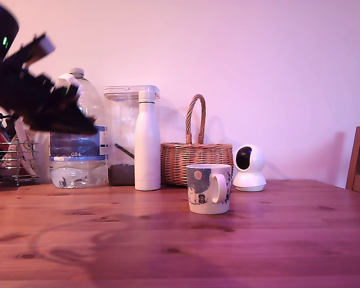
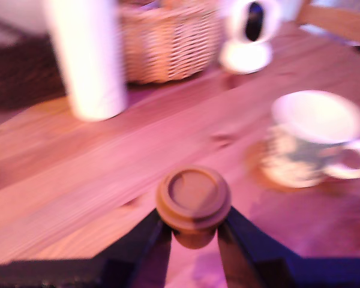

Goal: Pick up the coffee capsules from the table one by one and drop them inside the nearest coffee cup

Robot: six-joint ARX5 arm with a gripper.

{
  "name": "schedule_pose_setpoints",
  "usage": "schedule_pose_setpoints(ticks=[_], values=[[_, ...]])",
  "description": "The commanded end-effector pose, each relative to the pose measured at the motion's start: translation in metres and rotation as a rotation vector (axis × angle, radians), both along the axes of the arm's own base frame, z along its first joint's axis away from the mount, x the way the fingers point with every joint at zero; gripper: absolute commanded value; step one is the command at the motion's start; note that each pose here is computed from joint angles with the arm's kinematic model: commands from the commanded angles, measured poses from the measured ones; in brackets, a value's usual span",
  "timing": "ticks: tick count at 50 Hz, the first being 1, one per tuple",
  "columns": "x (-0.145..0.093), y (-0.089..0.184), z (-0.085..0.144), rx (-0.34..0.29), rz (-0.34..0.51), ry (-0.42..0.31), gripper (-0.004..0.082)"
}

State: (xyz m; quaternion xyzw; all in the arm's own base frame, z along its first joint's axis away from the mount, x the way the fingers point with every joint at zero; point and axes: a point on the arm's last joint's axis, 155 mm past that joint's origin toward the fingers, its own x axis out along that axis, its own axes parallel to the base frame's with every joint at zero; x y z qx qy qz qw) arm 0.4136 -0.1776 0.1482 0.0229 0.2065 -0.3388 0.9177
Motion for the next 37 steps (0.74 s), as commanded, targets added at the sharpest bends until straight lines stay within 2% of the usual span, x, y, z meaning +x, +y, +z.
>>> schedule_pose_setpoints(ticks=[1, 16, 37], values=[[-0.012, -0.007, -0.005, 0.006, -0.025, 0.016, 0.0105], [-0.045, -0.049, 0.013, 0.002, -0.14, 0.0, 0.0104], [-0.07, -0.08, 0.026, -0.009, -0.226, -0.02, 0.0105]])
